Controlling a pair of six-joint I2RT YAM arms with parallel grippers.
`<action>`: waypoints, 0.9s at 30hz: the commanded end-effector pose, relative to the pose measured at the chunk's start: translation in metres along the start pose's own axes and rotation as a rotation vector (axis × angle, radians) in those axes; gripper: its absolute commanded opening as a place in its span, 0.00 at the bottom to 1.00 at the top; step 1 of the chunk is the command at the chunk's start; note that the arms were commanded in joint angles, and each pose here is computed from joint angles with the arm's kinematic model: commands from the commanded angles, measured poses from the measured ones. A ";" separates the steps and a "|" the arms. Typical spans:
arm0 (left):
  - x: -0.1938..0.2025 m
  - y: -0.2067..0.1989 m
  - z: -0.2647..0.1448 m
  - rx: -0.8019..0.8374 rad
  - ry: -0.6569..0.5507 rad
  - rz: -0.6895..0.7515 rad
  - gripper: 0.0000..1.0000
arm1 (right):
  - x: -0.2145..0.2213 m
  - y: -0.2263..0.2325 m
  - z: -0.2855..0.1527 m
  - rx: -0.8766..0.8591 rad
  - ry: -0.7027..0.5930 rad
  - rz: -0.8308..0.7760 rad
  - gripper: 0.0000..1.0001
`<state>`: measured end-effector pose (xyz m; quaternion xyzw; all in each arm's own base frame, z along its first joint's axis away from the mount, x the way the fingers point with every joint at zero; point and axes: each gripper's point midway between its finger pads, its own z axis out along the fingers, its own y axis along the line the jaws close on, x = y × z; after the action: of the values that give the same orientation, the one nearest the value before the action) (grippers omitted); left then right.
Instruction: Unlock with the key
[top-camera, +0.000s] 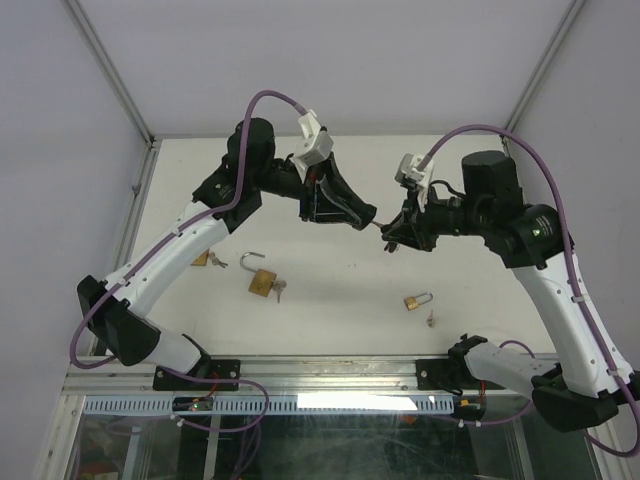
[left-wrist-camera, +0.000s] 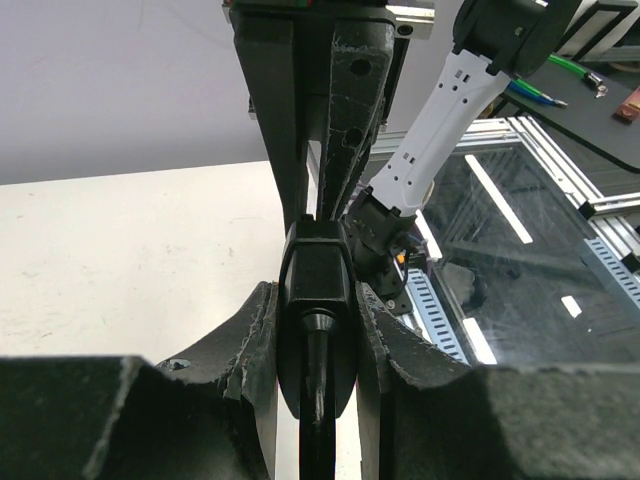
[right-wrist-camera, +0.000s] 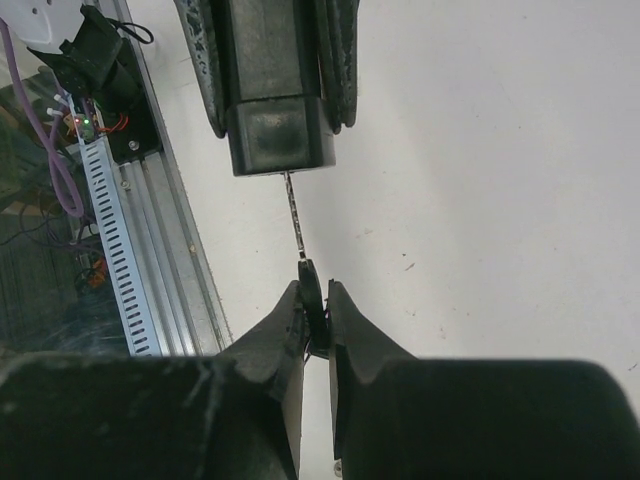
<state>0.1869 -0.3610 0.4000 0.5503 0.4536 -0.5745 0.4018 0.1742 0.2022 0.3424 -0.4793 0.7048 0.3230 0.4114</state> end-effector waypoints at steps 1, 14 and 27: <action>-0.028 -0.008 0.001 0.032 -0.066 0.088 0.00 | -0.021 -0.003 0.000 0.020 -0.056 -0.079 0.00; -0.026 -0.007 -0.009 0.038 -0.126 0.107 0.00 | -0.071 0.005 -0.011 0.008 -0.238 -0.077 0.00; -0.120 -0.073 -0.061 0.289 -0.035 0.475 0.00 | -0.036 0.010 -0.022 0.075 -0.268 0.000 0.00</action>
<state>0.1888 -0.3175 0.4730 0.5996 0.3349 -0.5944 0.4182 0.1638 0.1963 0.3563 -0.4227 0.6905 0.3431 0.4762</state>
